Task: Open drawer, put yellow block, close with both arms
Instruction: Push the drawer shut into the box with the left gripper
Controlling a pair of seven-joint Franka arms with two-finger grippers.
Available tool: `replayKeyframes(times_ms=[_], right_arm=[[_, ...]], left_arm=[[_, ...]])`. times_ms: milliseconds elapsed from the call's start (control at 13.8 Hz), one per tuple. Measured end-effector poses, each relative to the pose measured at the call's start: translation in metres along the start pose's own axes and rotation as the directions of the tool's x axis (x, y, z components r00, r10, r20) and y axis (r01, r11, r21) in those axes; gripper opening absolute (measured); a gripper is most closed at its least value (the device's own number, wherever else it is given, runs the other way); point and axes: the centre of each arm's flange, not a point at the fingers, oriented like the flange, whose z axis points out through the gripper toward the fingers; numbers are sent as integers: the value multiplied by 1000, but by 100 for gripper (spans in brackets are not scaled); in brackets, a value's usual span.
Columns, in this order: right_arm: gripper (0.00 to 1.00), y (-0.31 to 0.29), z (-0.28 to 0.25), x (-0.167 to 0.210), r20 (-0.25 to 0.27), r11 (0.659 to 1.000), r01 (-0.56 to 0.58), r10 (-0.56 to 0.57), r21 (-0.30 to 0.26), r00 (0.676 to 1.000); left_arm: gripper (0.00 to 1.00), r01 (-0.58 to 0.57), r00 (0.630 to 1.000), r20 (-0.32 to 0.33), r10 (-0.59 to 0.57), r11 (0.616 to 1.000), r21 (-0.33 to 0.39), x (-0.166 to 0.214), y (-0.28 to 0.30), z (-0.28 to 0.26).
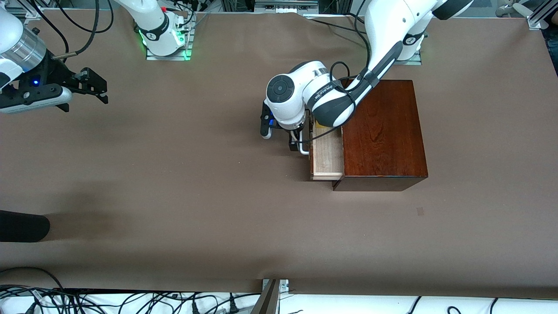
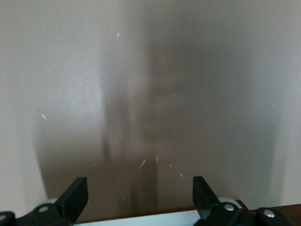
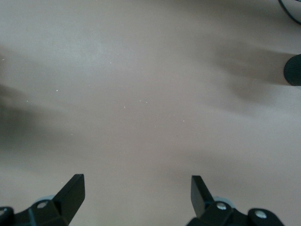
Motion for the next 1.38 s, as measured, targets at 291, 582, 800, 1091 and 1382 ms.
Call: replayKeyframes(times_ms=[291,582,800,1091,1382], right_arm=[[100,7,4,5,3,1000,-11,11,-4,1000],[100,26,2,4,-3,999,-46,46,-6,999],[100,30,7,2,26,999,-54,54,-2,998],[100,32,10,-1,51,998,-58,58,0,997],[100,34,10,-2,55,998,-63,63,1,997]], left_arm=[[100,33,993,111,-29,999,-37,-29,-6,-2],[100,83,986,147,-77,996,-38,-61,-17,-23],[100,110,980,173,-100,993,-50,-79,-22,-28],[100,122,976,190,-109,991,-58,-85,-24,-27],[100,126,966,233,-112,991,-46,-91,-24,-27]])
